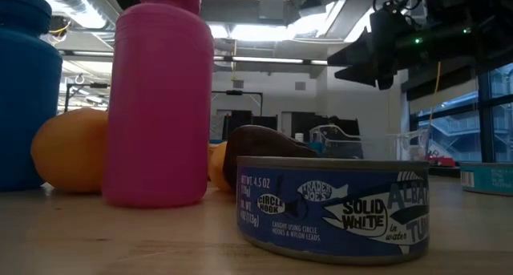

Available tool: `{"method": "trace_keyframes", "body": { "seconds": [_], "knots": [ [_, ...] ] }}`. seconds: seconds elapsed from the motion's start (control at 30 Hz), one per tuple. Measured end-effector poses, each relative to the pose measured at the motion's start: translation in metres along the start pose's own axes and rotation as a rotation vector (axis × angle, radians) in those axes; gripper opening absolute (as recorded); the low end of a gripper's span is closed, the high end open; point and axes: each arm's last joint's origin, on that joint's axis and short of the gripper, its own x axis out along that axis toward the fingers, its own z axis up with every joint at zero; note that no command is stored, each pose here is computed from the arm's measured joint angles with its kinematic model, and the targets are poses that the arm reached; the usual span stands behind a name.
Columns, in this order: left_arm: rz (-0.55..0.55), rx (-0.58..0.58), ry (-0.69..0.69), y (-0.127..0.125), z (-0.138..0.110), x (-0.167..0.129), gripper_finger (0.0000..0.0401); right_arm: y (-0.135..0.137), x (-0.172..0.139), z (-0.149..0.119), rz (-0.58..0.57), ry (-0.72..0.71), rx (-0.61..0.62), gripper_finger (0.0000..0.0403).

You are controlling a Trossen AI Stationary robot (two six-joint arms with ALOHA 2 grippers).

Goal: Pick & Place Food Item
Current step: Put the right orange into the left transparent bin

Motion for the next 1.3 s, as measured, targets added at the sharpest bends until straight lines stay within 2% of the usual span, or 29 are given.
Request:
{"method": "trace_keyframes", "body": {
  "seconds": [0.3, 0.47, 0.67, 1.07, 1.3],
  "knots": [
    [0.039, -0.004, 0.068, 0.001, -0.001, 0.018, 0.0221, 0.000, 0.000, 0.000, -0.001, 0.000, 0.018, 0.0334],
    [0.024, 0.009, 0.109, -0.004, 0.006, 0.030, 0.0221, 0.000, 0.000, 0.000, -0.003, -0.001, 0.015, 0.0334],
    [0.065, 0.035, 0.201, -0.004, 0.015, 0.044, 0.0221, 0.000, 0.000, 0.000, -0.005, 0.000, 0.014, 0.0334],
    [-0.009, 0.018, 0.335, -0.006, 0.007, 0.086, 0.0221, 0.000, 0.000, 0.000, -0.005, 0.002, -0.005, 0.0334],
    [-0.044, 0.013, 0.368, -0.007, 0.003, 0.099, 0.0221, 0.000, 0.000, 0.000, -0.005, 0.002, -0.005, 0.0334]
  ]
}}
